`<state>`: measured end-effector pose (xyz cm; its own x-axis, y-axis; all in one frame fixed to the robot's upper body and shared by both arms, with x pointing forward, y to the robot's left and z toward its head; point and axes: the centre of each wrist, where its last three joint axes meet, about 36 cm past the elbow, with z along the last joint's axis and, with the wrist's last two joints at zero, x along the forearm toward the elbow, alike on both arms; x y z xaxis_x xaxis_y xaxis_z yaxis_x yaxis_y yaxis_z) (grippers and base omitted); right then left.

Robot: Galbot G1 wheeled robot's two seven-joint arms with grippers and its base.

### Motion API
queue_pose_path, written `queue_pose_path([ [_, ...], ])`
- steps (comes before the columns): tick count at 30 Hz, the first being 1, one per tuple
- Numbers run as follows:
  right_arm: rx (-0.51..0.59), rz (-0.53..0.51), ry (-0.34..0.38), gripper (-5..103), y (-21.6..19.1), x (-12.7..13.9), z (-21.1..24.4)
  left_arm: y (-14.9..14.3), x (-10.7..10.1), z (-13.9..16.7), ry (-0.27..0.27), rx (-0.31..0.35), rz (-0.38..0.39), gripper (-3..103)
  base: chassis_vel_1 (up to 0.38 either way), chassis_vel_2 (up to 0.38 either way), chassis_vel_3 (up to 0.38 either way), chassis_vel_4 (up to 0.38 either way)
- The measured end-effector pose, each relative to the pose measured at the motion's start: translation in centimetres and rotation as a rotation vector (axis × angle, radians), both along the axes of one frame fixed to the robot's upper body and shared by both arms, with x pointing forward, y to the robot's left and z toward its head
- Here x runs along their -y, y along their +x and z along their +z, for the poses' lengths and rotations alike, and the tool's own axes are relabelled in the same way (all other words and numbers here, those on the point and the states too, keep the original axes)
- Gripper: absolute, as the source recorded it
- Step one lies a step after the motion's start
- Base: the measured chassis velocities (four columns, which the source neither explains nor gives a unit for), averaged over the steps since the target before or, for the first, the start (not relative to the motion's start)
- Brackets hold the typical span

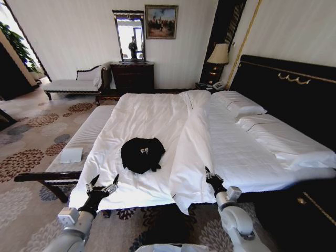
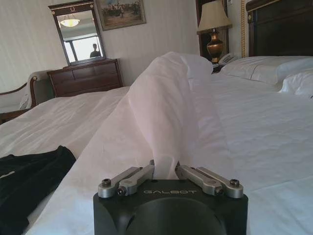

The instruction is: Fold the clothes on the bed.

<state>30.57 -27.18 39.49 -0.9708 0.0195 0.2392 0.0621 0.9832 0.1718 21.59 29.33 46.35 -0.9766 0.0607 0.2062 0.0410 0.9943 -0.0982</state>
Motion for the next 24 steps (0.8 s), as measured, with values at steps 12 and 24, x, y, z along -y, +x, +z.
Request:
queue_pose_path([
  [12,0.024,-0.144,-0.019,2,0.3,4.0,0.8,0.0,0.1,-0.1,-0.006,0.000,0.004,100,0.000,0.000,0.000,0.000],
  [24,0.025,-0.378,-0.053,2,-0.2,11.7,1.0,0.3,0.0,-0.3,-0.005,0.001,0.007,100,0.000,0.000,0.000,0.000],
])
